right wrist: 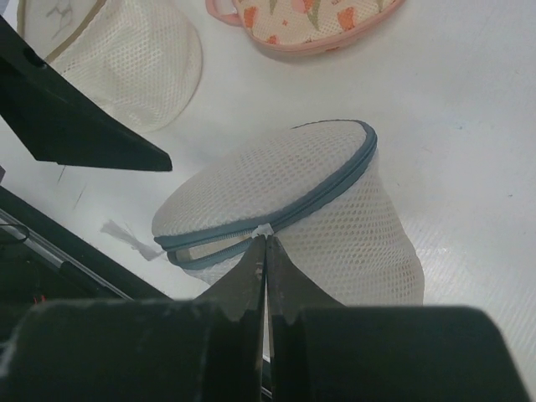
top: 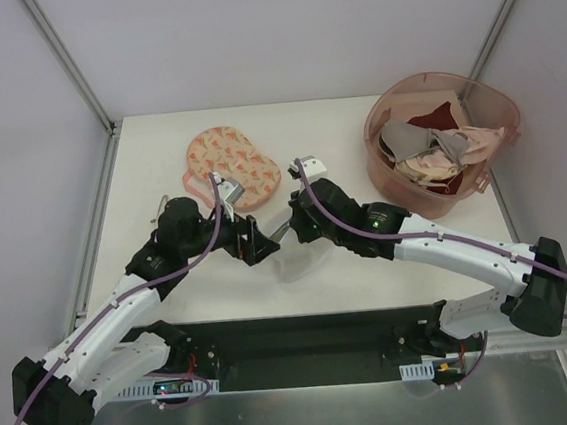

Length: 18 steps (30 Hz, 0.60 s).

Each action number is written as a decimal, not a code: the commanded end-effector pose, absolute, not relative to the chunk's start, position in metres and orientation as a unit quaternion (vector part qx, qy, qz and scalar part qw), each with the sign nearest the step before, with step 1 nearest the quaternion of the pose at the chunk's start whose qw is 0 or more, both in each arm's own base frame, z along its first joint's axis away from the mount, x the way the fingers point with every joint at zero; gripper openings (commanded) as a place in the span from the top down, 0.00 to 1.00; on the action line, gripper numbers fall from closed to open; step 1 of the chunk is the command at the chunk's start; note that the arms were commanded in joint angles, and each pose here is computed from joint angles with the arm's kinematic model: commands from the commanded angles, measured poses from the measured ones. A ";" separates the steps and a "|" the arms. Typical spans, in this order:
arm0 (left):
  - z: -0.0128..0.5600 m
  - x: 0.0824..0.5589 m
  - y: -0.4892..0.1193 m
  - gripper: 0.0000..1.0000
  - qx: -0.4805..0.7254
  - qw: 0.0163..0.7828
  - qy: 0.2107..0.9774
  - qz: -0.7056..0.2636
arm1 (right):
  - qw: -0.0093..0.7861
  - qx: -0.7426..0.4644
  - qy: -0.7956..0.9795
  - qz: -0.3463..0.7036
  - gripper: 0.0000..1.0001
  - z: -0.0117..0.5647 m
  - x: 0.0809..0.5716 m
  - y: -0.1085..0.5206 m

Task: Unzip the laundry bag and remove the bra

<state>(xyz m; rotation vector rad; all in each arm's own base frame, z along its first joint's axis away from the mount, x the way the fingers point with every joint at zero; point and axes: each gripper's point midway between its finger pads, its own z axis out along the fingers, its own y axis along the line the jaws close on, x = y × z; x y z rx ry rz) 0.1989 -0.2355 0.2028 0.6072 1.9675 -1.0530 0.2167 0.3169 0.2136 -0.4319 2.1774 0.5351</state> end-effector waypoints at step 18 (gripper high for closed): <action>0.215 0.214 -0.279 1.00 0.278 0.403 0.757 -0.432 | 0.441 -0.150 0.848 0.252 0.99 0.249 0.211 0.313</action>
